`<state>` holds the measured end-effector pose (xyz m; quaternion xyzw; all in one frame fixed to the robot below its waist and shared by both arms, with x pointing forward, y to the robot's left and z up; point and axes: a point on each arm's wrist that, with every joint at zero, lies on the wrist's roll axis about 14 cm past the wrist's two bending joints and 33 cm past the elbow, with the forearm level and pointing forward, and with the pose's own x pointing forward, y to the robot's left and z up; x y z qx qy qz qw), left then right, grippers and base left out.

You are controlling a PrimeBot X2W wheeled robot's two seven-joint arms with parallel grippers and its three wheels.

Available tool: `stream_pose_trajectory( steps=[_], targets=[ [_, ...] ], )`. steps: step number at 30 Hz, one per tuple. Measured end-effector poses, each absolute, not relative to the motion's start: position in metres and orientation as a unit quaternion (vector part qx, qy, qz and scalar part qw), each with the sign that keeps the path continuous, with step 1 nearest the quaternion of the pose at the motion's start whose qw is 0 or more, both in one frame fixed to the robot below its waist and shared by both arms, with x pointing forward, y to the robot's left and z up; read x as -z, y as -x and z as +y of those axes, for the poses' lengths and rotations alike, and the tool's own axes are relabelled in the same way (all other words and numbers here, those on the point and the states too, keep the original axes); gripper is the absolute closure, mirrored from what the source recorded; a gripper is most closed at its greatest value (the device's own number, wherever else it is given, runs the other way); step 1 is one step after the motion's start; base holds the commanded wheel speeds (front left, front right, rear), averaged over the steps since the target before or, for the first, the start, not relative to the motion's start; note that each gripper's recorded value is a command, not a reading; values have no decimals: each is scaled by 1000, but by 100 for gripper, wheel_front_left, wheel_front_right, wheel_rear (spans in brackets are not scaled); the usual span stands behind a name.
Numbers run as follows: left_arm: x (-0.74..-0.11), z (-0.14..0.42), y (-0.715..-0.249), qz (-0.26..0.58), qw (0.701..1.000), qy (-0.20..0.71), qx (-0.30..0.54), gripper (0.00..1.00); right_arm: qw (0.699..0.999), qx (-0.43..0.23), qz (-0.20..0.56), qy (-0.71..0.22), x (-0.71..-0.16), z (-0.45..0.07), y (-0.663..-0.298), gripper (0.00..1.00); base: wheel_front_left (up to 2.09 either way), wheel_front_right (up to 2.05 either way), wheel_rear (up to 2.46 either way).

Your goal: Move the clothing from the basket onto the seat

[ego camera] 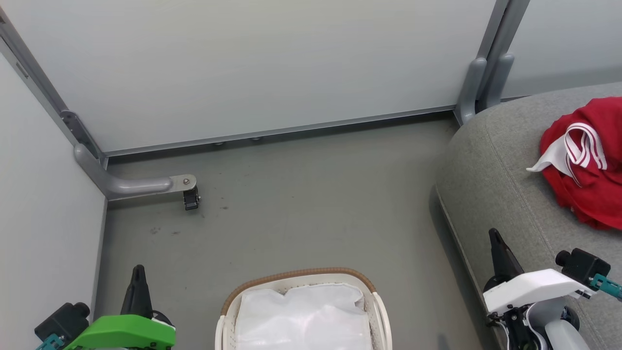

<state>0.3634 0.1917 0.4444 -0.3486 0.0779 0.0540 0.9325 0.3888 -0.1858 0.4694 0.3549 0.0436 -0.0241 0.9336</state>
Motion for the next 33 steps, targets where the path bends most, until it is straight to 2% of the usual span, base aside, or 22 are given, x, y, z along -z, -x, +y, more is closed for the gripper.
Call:
stream_pose_trajectory(
  steps=[33],
  targets=[
    [-464,196,-375,54,847,526,-53,100,848,33,32,-528,-481,-194,-389,100,0,0,0]
  ],
)
